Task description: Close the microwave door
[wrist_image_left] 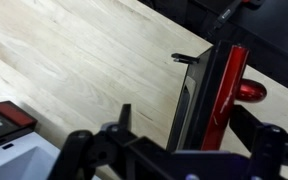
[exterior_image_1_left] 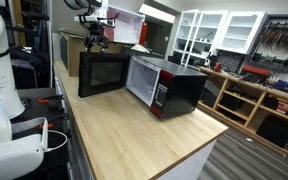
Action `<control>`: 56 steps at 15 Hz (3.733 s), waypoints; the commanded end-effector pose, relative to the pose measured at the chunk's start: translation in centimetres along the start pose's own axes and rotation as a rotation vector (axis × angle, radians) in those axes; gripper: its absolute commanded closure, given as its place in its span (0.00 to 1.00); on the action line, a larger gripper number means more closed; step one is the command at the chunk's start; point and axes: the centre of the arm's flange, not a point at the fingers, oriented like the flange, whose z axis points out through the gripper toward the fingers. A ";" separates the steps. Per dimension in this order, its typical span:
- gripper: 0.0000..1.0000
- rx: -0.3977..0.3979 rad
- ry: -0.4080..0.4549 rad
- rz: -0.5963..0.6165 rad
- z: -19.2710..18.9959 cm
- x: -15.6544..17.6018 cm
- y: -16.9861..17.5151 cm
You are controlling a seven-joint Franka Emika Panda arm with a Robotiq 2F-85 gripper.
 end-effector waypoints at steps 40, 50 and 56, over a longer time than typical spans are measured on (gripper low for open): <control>0.00 0.027 0.156 0.196 3.7 1.6 4.8; 0.00 -0.107 0.275 0.330 6.7 3.8 9.3; 0.00 -0.251 0.324 0.326 7.6 3.3 10.4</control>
